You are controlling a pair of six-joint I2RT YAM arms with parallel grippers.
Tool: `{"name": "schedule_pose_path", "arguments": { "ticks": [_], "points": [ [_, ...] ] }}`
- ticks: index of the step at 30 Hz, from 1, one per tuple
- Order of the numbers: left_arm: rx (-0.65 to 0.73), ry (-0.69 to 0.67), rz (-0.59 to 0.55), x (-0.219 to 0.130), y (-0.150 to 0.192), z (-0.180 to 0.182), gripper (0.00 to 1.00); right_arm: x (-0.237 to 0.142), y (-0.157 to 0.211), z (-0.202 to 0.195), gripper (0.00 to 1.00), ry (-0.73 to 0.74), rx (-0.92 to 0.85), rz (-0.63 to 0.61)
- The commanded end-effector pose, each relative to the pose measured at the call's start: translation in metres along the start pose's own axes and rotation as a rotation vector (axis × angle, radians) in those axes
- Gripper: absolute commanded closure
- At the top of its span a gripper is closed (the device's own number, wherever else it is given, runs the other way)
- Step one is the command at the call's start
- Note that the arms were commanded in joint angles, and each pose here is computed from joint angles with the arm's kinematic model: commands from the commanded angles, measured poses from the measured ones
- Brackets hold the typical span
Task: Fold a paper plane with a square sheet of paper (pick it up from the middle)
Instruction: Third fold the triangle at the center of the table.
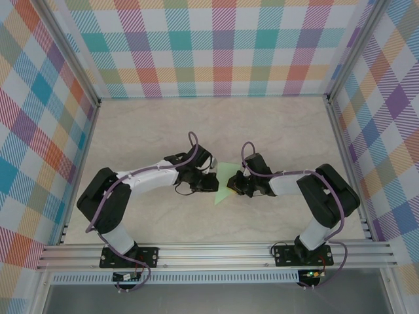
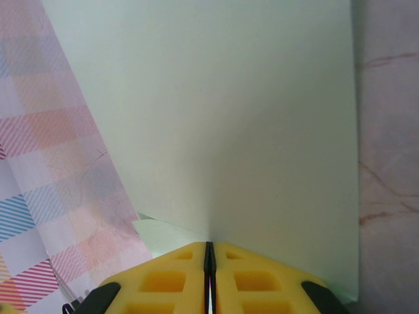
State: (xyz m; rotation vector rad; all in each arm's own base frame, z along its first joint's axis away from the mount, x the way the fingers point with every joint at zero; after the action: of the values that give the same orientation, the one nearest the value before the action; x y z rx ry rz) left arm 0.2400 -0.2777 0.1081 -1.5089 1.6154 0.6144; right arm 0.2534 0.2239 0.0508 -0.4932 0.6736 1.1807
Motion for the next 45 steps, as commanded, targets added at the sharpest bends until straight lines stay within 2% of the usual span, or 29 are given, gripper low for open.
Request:
{"name": "schedule_pose_path", "arguments": {
  "ticks": [1, 9, 16, 23, 36, 45],
  "points": [
    [-0.051, 0.136, 0.048, 0.016, 0.003, -0.009, 0.88, 0.003, 0.001, -0.012, 0.89, 0.06, 0.02, 0.008],
    [-0.07, 0.182, 0.114, 0.041, 0.006, -0.005, 0.88, 0.004, 0.002, -0.015, 0.89, 0.065, 0.022, 0.015],
    [-0.107, 0.103, 0.186, 0.061, 0.019, 0.017, 0.9, 0.004, 0.002, -0.017, 0.89, 0.074, 0.024, 0.016],
    [-0.096, 0.054, 0.205, 0.054, 0.035, 0.028, 0.9, 0.005, 0.004, -0.022, 0.89, 0.095, 0.03, 0.02],
    [-0.056, 0.22, 0.165, 0.031, 0.022, -0.005, 0.87, 0.004, 0.004, -0.02, 0.89, 0.09, 0.027, 0.024],
    [-0.102, 0.126, 0.236, 0.049, 0.036, 0.02, 0.87, 0.006, 0.005, -0.021, 0.89, 0.093, 0.028, 0.028]
  ]
}}
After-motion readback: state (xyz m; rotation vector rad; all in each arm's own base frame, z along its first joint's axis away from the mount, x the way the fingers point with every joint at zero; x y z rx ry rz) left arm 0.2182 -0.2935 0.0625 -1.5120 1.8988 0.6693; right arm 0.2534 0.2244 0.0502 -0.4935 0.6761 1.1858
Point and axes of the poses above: each hand's point on the last joint's axis, 136 mm out from that joint toward the fingers, its own x axis out along the fingers, its own z axis along the line the jaws close on, y = z × x, the point moved 5 cm from there along -x, back along the fingers, and after that the axes turned 1 degree about x, right-handed, at the moved point
